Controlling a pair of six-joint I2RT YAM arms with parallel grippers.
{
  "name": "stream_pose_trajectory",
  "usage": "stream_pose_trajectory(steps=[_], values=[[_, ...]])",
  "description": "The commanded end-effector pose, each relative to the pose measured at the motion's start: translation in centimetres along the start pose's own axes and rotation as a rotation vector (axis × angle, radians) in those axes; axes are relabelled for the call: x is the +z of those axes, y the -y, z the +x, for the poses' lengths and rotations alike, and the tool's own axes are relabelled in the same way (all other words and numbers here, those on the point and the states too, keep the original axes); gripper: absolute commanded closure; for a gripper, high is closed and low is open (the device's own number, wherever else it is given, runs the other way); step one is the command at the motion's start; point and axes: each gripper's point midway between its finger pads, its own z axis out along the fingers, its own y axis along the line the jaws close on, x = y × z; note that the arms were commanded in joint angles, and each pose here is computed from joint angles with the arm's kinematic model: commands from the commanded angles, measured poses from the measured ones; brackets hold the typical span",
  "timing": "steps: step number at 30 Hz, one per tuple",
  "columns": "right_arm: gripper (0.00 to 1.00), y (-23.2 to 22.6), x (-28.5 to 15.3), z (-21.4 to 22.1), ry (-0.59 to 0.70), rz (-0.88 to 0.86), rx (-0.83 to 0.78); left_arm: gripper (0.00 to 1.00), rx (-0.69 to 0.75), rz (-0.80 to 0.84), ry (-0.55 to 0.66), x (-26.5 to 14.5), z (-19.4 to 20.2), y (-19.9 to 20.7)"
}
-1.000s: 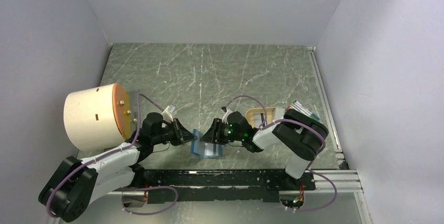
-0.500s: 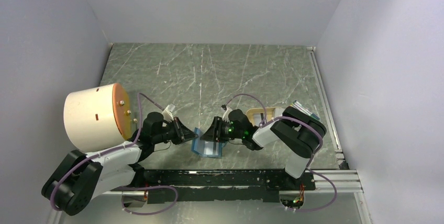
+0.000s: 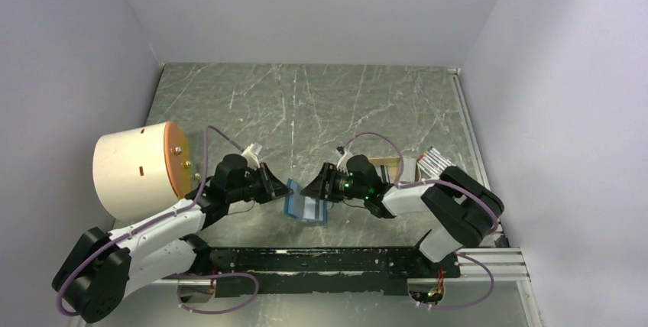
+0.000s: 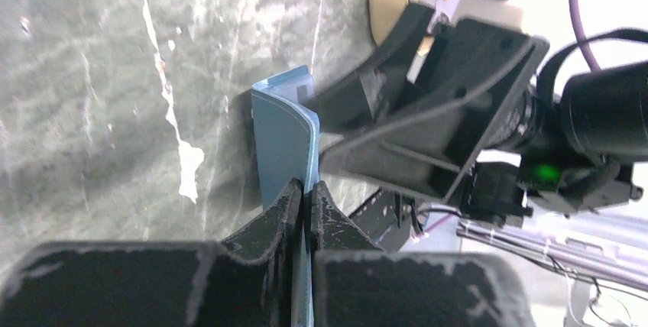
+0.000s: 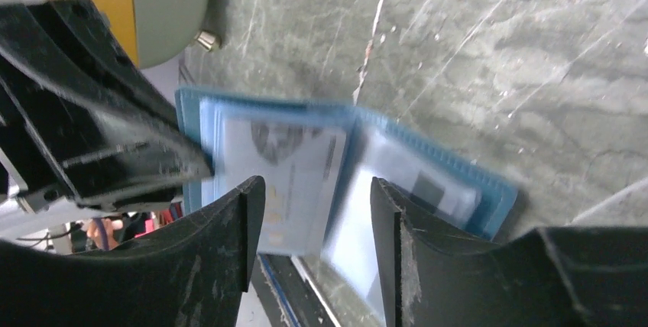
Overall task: Put the credit cards into the card holder
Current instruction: Insert the credit card into the card holder.
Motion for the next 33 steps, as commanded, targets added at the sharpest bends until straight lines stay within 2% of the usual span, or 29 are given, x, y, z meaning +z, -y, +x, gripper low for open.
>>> stream_pose_trajectory(steps=[1, 4, 11, 16, 22, 33], values=[[0.45, 0.4, -1.3, 0.6, 0.0, 0.017, 0.003, 0.91, 0.035, -0.147, 0.008, 0.0, -0.9, -1.1], [0.48, -0.5, -1.6, 0.4, 0.014, -0.016, 0.002, 0.91, 0.015, -0.154, -0.002, 0.3, -0.5, -1.2], [0.39, -1.7, -0.5, 1.3, -0.019, -0.082, -0.025, 0.91, 0.028, -0.2, -0.042, 1.4, 0.0, -1.5], [0.33, -1.3, 0.4, 2.1, -0.031, -0.095, 0.007, 0.91, 0.027, -0.159, -0.063, 2.1, 0.3, -0.1], [0.36, -0.7, 0.5, 2.9, -0.032, -0.135, 0.058, 0.91, 0.0, -0.054, -0.051, 1.7, 0.2, 2.3], [0.28, -2.4, 0.2, 2.6, -0.008, -0.247, 0.038, 0.91, -0.068, 0.088, -0.051, 1.4, 1.5, 2.9]])
